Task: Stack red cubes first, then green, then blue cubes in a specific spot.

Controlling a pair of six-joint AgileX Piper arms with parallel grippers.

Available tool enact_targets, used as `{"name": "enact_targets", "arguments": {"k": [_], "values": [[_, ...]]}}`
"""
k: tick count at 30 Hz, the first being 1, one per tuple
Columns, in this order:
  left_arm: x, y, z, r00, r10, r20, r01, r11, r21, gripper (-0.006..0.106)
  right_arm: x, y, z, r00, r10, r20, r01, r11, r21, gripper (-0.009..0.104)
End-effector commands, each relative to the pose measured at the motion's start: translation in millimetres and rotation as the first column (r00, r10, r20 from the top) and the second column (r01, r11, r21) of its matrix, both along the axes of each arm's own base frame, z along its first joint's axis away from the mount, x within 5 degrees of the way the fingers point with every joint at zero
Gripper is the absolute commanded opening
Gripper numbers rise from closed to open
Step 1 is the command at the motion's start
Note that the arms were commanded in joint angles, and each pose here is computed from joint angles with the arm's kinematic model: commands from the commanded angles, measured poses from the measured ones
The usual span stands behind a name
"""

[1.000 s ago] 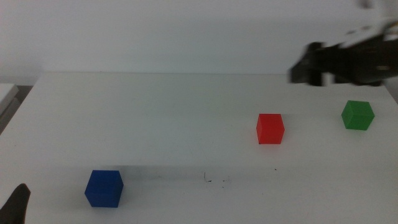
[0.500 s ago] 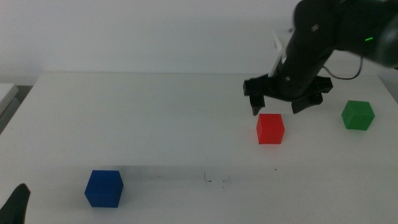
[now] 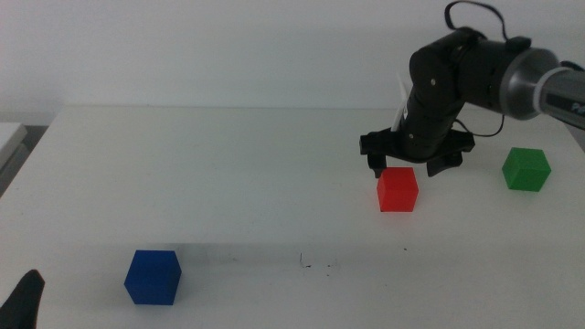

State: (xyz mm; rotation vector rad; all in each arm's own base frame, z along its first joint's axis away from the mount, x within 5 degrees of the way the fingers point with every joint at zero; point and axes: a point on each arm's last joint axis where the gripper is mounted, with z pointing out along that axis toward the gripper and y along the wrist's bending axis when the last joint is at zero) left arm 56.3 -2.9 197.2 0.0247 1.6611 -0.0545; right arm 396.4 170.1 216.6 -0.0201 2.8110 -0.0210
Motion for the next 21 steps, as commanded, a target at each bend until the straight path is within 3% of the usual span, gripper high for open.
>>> {"name": "enact_targets", "arguments": {"k": [1,9,12,14,19,21], "values": [[0,0,1,1.000,0.002,0.016,-0.002,1.000,-0.007,0.094,8,-5,-7,1.000,-0.012,0.013,0.012,1.000,-0.007,0.093],[0,0,1,1.000,0.002,0.016,-0.002,1.000,-0.007,0.094,20,-4,-34,1.000,-0.015,0.015,0.014,1.000,0.011,0.092],[0,0,1,1.000,0.002,0.016,-0.002,1.000,-0.007,0.094,21,-3,-44,1.000,-0.013,0.001,0.013,1.000,0.005,0.084],[0,0,1,1.000,0.002,0.016,-0.002,1.000,-0.007,0.094,22,-4,-47,1.000,-0.015,-0.001,0.015,1.000,0.005,0.074],[0,0,1,1.000,0.002,0.016,-0.002,1.000,-0.007,0.094,24,-6,-48,0.998,-0.059,0.004,0.059,0.998,0.022,0.028],[0,0,1,1.000,0.002,0.016,-0.002,1.000,-0.007,0.094,22,-6,-42,0.997,-0.072,-0.004,0.072,0.997,0.019,0.016]]}}
